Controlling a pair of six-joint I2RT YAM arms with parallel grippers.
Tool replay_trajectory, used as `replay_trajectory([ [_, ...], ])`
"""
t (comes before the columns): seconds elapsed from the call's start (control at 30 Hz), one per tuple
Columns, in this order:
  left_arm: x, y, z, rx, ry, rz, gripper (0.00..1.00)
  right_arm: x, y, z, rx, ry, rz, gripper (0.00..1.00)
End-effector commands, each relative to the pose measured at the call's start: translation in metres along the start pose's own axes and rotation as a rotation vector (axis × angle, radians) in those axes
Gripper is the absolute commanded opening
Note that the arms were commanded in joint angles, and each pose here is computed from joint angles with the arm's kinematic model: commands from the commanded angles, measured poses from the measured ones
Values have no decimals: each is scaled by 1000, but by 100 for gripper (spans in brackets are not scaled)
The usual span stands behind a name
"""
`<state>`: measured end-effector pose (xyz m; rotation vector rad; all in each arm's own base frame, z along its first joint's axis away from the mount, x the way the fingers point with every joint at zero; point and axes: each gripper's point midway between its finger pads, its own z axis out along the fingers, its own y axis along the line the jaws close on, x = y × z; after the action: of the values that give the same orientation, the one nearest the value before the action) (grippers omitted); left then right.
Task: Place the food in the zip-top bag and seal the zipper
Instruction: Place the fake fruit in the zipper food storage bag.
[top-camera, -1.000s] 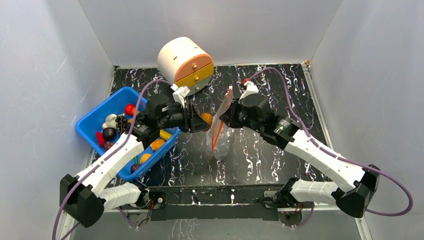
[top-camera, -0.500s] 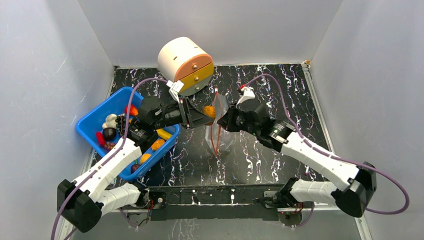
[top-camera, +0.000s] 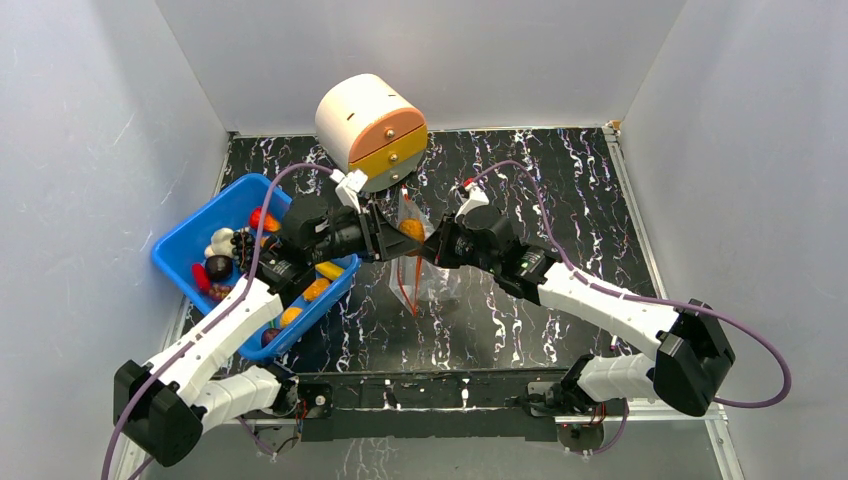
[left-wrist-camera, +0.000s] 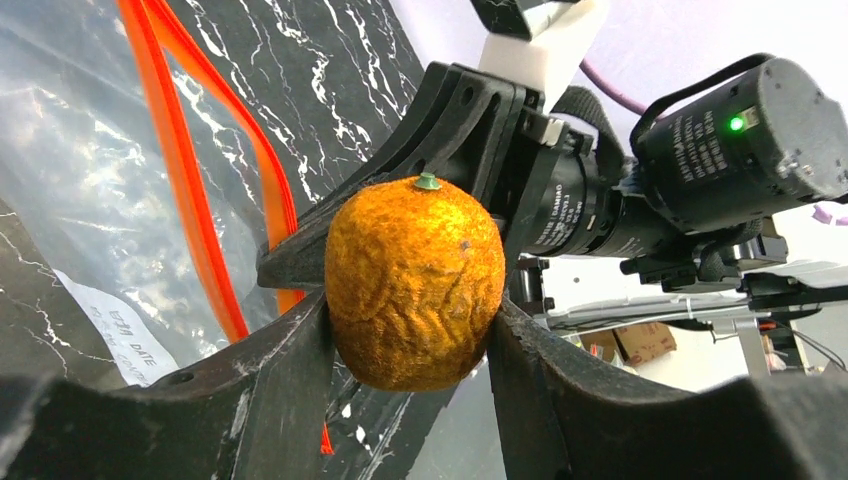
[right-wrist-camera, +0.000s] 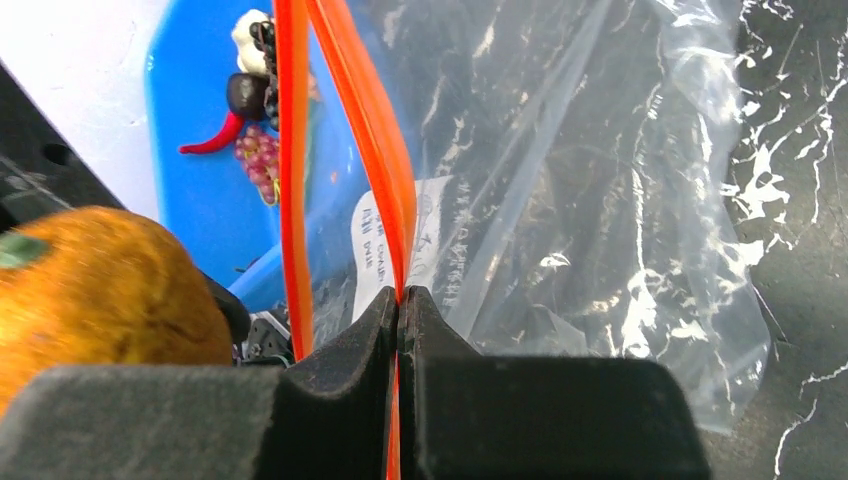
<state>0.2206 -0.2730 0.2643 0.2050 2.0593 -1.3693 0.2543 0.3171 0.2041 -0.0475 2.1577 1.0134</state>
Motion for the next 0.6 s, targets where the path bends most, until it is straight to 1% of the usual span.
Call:
replay_trajectory([
  [0.0,11,-3,6,75,51,30,37,-24,30,-5,-108,-87,16,0],
  [0.1,14,5,8,42,62,21,37,-23,29,-5,-108,-84,20,0],
  [0.27,19,35,7,-102,76,58,36,-25,31,-7,-114,-92,23,0],
  [0.57,27,80,-2,-320,99,73,35,-28,39,-12,-146,-94,10,0],
])
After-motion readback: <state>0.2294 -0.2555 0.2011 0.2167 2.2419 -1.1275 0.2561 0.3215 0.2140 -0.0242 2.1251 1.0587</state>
